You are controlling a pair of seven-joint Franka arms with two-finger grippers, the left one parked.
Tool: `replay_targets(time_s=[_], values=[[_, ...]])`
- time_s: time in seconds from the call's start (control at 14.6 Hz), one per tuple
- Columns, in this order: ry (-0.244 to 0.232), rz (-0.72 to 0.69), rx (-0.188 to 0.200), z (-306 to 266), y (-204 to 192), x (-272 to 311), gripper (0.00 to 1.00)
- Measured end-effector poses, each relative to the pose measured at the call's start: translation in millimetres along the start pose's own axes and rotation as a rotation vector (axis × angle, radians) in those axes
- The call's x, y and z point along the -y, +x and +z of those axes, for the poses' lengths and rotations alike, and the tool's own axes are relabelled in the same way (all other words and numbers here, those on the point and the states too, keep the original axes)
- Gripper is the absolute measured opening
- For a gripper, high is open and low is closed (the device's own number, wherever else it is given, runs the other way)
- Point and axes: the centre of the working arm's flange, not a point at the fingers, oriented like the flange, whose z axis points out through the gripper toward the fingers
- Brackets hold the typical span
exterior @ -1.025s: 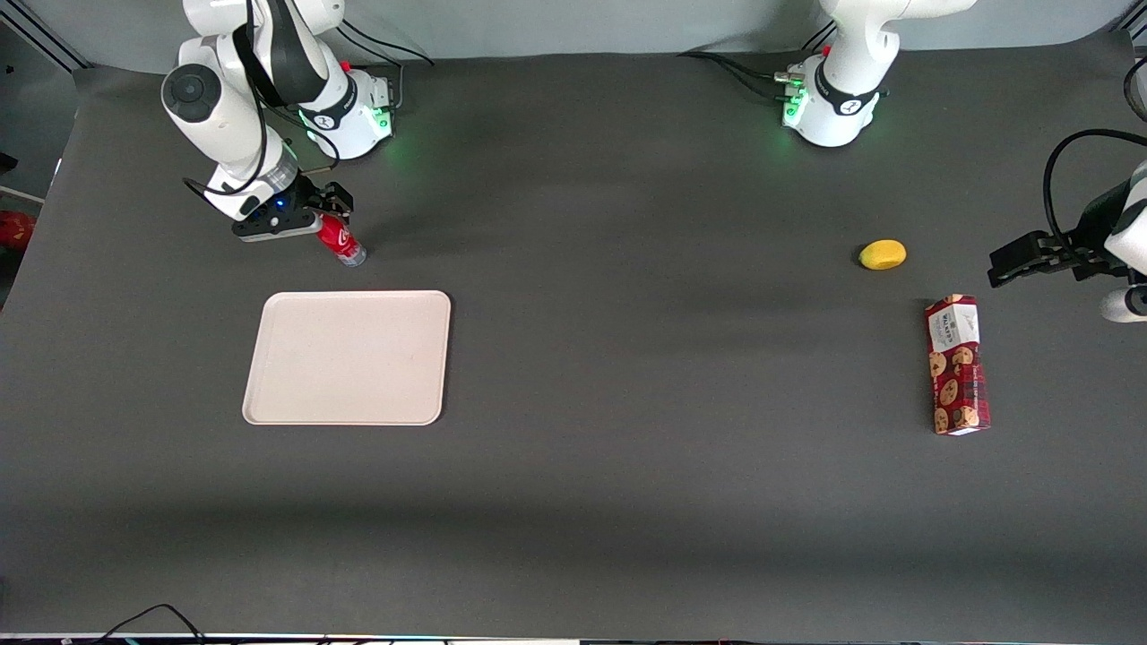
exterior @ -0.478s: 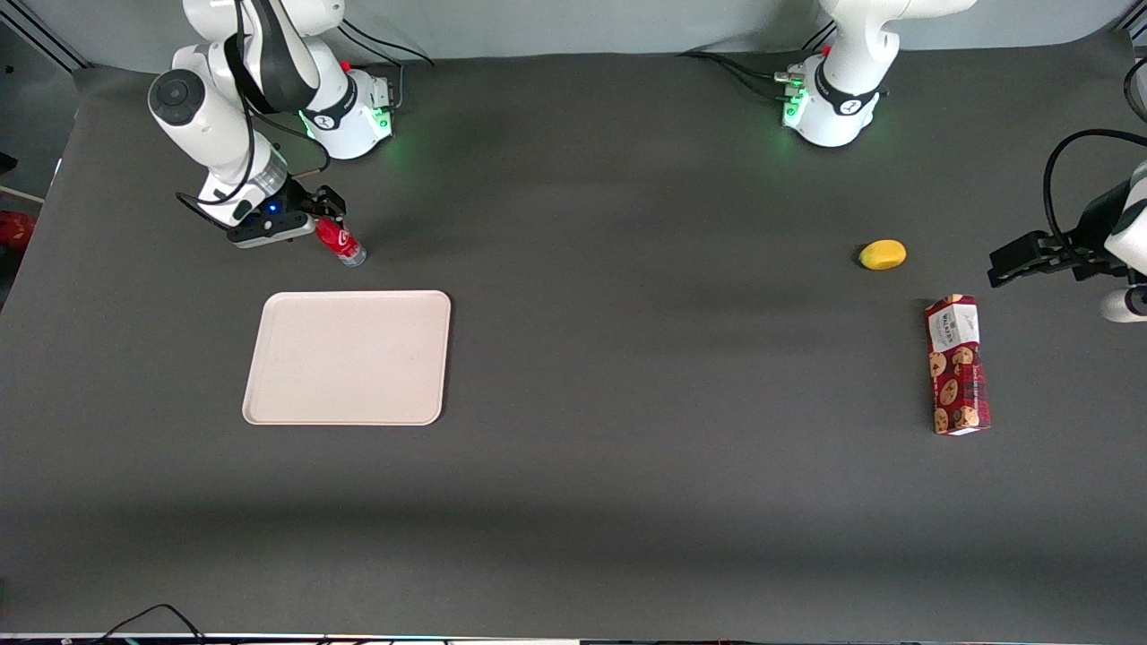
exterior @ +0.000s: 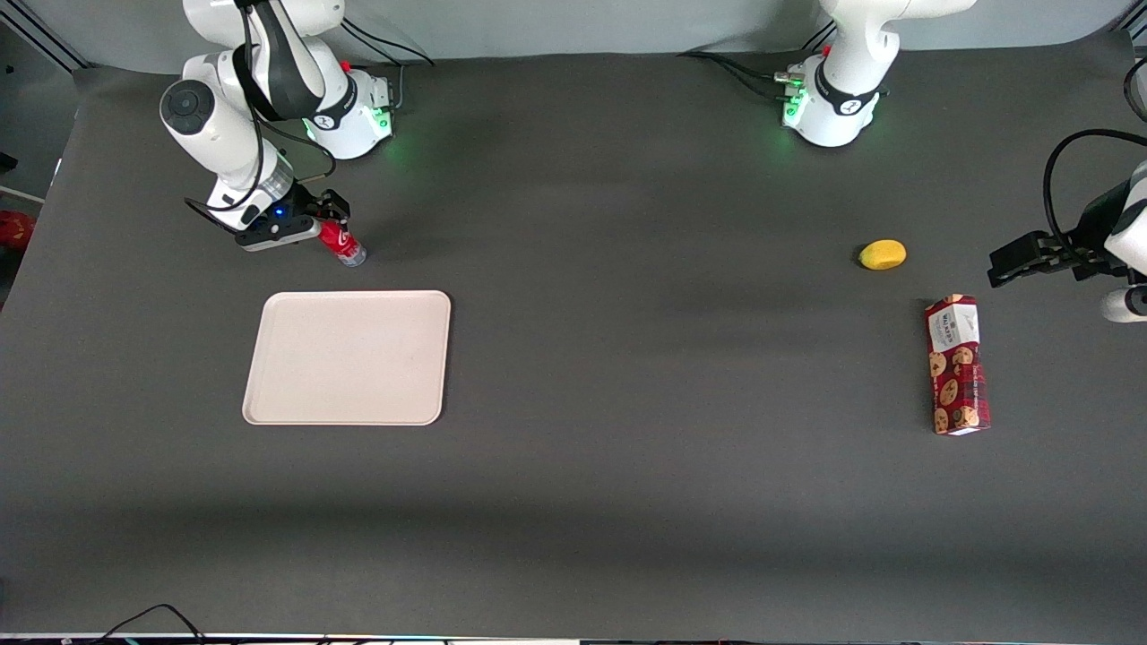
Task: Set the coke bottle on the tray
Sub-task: 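Lift the red bottle with the right gripper off the table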
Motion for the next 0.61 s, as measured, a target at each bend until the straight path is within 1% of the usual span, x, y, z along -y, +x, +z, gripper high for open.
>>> replay_targets(time_s=[0.27, 0.48, 0.61], values=[[0.004, 0.002, 0.029, 1.6, -3.3, 0.0, 1.00], [0.010, 0.011, 0.042, 2.2, -5.2, -1.4, 1.00], [0.016, 0.023, 0.062, 3.7, -7.5, -2.5, 1.00]])
